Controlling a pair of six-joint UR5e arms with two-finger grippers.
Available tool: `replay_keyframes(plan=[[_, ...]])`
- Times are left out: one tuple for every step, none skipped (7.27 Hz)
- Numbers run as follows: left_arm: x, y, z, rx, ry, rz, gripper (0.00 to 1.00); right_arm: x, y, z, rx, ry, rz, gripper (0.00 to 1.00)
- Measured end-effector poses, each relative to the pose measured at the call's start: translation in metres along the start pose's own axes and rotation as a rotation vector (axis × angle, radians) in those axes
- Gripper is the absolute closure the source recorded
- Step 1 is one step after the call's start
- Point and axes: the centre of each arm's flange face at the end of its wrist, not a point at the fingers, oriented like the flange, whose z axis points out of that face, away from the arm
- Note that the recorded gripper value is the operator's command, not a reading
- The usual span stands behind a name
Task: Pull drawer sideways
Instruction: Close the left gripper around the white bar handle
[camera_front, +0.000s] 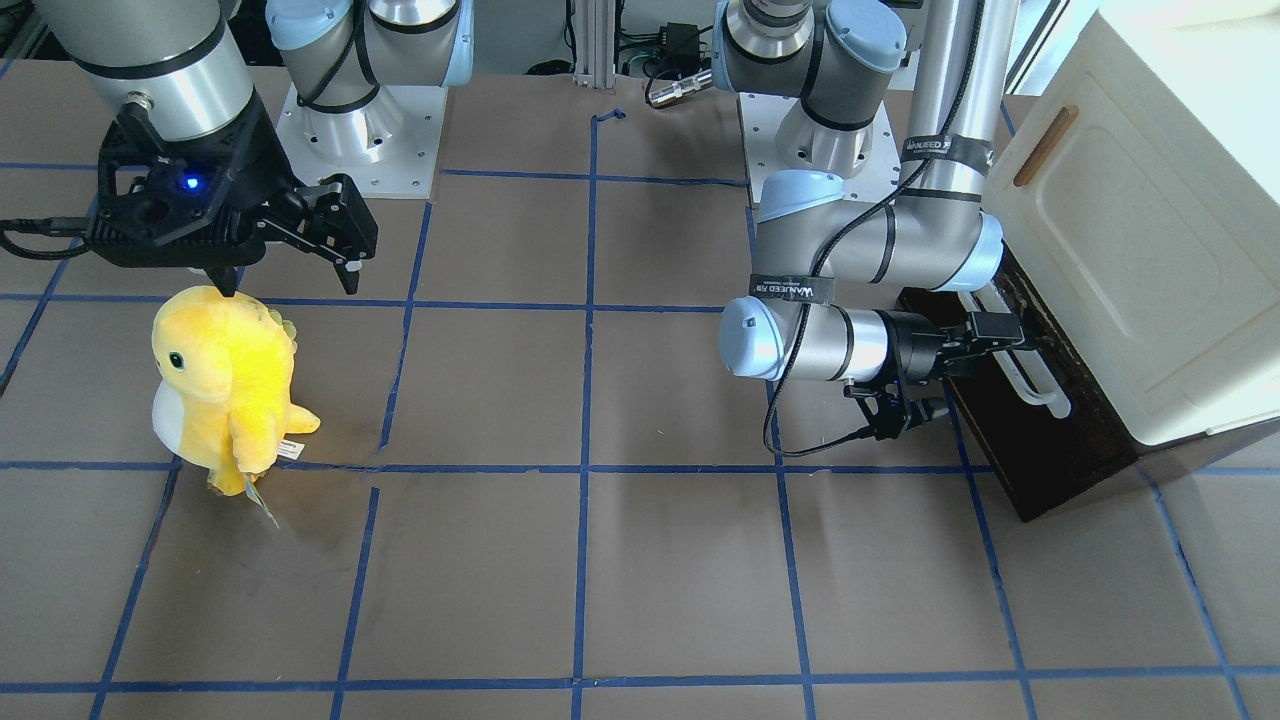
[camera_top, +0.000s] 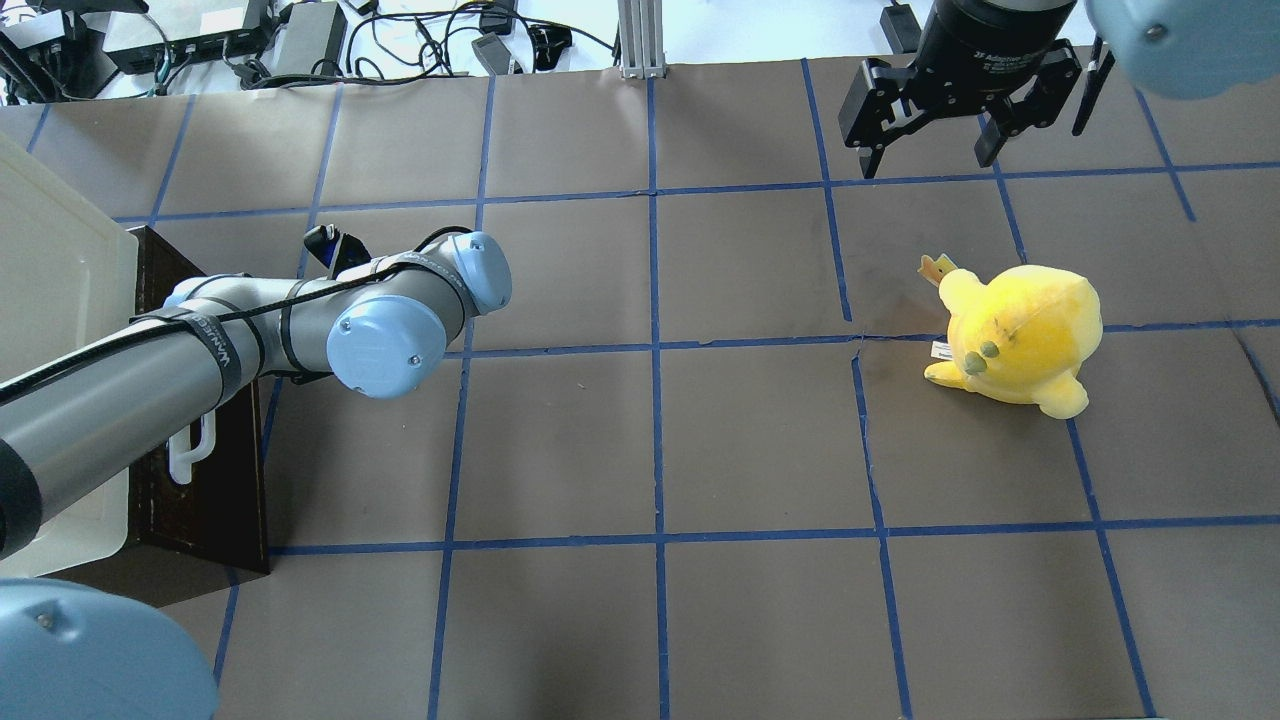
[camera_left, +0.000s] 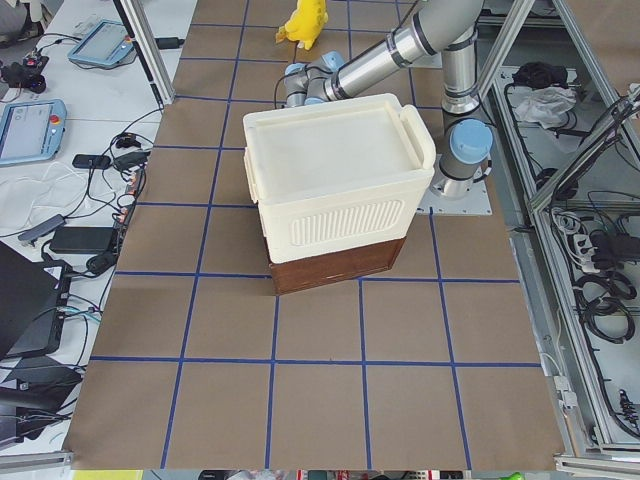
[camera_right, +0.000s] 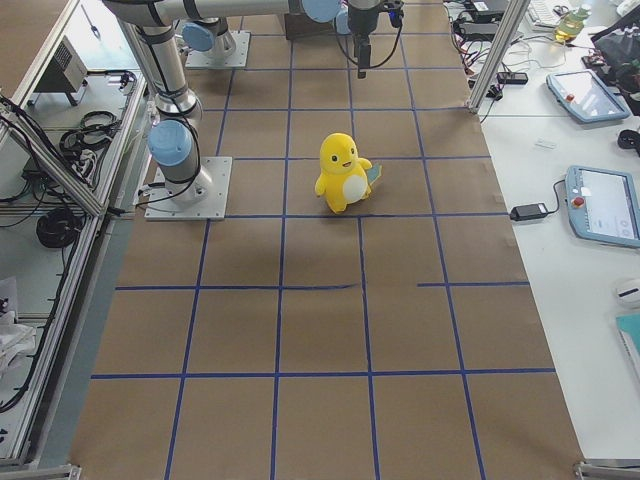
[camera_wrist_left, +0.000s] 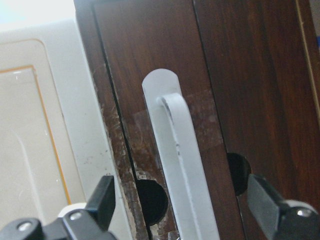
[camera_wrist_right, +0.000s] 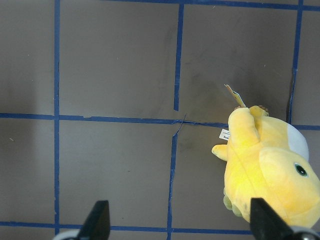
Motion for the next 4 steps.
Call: replay_keyframes(plan=[[0.0006,-0.0004,0.0048,-0.010,-0.003,0.009,0.06,0.0000,0.0000,0.0000,0.000,0.000,0.000,0.00],[0.0009,-0.0008,0.0102,-0.021,-0.003,0.015,0.11,0.0000,0.0000,0.0000,0.000,0.000,0.000,0.00],[0.0019,-0.0004,0.0134,-0.028,-0.002,0.018,0.14,0.0000,0.0000,0.0000,0.000,0.000,0.000,0.00],[0.0025,0.0000,0.0147,-0.032,0.000,0.020,0.17,0.0000,0.0000,0.0000,0.000,0.000,0.000,0.00]])
